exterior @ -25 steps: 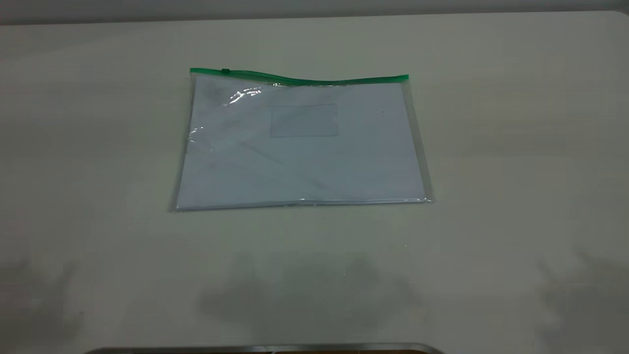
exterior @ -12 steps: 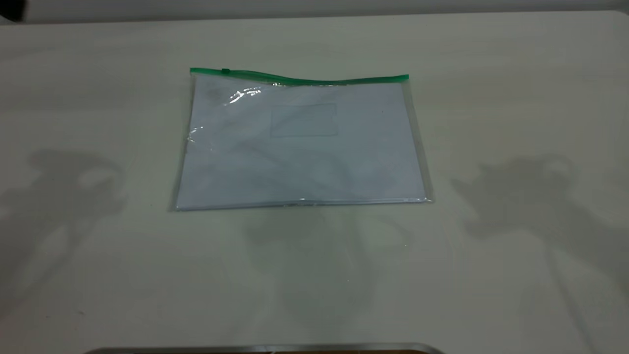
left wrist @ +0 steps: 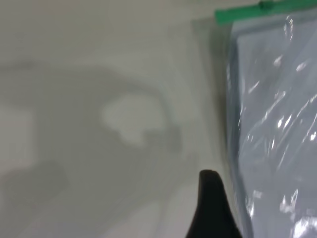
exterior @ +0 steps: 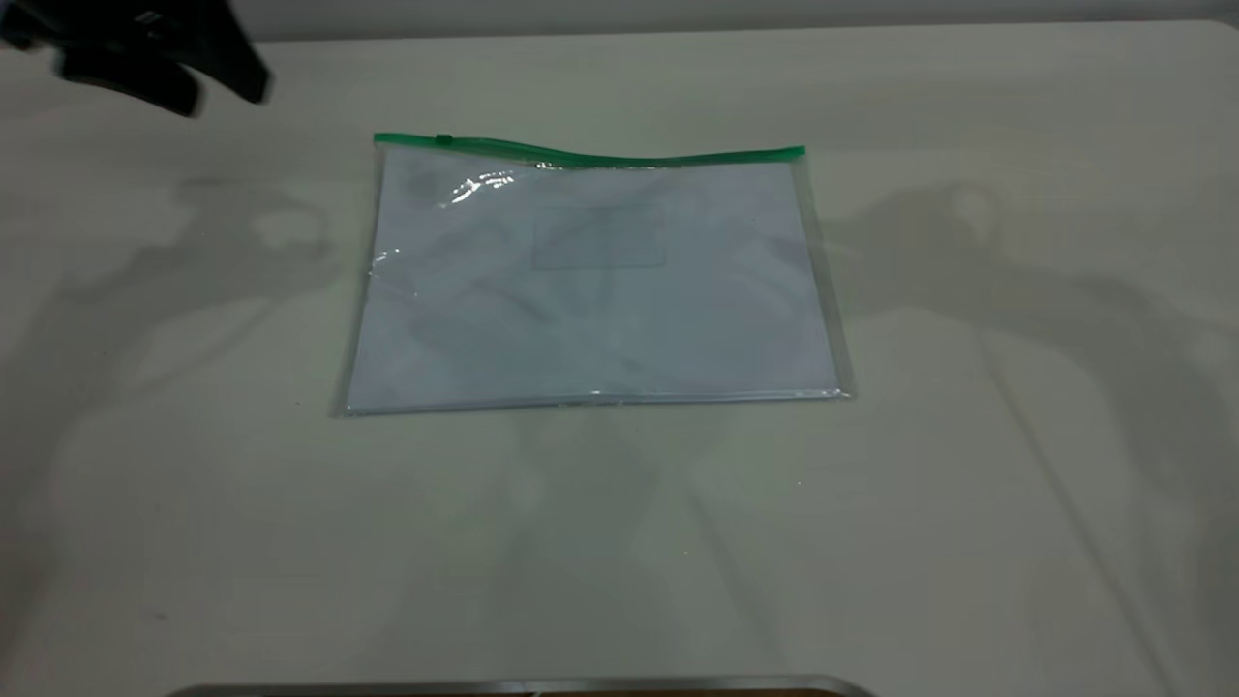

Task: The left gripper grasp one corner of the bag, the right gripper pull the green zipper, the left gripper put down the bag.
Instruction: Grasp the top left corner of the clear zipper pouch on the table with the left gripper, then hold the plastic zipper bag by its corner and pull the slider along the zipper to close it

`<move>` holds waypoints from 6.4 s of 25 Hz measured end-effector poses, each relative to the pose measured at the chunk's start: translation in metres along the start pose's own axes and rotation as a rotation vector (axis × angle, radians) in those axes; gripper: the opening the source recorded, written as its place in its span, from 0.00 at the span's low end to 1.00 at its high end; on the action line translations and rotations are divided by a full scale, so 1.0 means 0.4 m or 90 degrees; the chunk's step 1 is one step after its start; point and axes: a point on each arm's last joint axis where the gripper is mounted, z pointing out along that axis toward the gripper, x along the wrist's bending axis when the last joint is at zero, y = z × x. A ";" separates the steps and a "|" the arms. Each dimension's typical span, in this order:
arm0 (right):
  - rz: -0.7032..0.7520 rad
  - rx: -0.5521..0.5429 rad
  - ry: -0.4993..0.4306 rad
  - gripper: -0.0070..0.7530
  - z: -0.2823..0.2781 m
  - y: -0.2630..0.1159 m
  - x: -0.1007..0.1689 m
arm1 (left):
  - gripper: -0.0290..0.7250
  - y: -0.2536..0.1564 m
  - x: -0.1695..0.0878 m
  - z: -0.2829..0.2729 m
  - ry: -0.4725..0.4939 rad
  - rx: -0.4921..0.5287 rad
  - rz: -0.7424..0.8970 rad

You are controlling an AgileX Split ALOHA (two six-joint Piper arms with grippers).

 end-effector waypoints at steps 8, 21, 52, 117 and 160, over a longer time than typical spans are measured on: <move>-0.019 0.015 0.042 0.64 0.132 0.010 0.001 | 0.82 0.045 0.050 0.190 -0.089 0.007 0.029; -0.005 0.032 0.057 0.64 0.163 -0.006 0.020 | 0.79 0.028 0.041 0.334 -0.222 0.010 0.037; -0.193 0.015 0.276 0.61 0.418 0.076 -0.020 | 0.12 0.058 -0.084 0.342 -0.310 -0.223 0.564; -0.180 -0.040 0.225 0.48 0.518 0.013 -0.012 | 0.12 0.051 -0.110 0.352 -0.326 -0.222 0.574; -0.225 -0.042 0.145 0.06 0.477 0.023 -0.117 | 0.11 0.080 -0.028 0.298 -0.360 -0.315 0.463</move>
